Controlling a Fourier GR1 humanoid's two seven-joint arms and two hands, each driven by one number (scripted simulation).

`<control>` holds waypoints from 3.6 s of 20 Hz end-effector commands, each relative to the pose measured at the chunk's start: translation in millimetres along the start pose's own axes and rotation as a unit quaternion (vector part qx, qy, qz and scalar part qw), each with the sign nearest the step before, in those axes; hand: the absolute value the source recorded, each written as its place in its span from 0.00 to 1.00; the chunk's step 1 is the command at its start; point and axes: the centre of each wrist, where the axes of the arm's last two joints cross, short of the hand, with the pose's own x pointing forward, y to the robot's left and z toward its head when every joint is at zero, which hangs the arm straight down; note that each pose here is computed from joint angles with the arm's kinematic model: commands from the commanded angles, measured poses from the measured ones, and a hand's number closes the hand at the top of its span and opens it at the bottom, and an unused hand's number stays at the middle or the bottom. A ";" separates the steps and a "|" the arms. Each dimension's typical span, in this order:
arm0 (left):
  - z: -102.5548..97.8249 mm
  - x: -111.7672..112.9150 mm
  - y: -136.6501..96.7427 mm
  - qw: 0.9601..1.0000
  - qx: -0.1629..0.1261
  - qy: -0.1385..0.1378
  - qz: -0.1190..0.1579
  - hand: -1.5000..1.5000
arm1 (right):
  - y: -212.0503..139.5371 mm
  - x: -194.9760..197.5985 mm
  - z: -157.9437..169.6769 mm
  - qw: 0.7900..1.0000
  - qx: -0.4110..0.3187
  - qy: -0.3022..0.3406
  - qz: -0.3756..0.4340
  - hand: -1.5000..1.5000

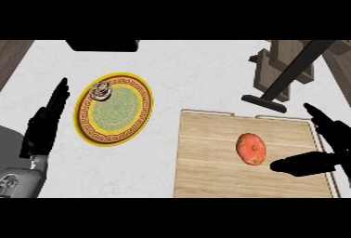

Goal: Pick the squash from the tray and place it in the tiered basket

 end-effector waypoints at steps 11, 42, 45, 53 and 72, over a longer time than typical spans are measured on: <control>-3.6 -1.2 -0.9 1.000 0.005 0.002 0.001 0.50 | 30.3 11.6 14.5 0.996 0.012 0.054 0.062 0.00; 3.4 -15.6 0.4 1.000 0.002 -0.003 0.002 0.50 | 100.7 6.6 -37.9 0.991 0.017 0.093 0.097 0.00; -12.6 -2.7 -8.1 1.000 0.001 0.005 0.005 0.50 | 119.9 1.9 -44.6 0.991 0.028 0.088 0.094 0.00; -3.7 6.1 2.7 1.000 0.007 0.005 0.003 0.50 | 125.9 1.6 -54.4 0.989 0.055 0.103 0.088 0.00; -5.5 1.9 0.2 1.000 -0.004 0.001 0.003 0.50 | 148.5 122.7 -4.1 0.992 0.016 -0.043 0.117 1.00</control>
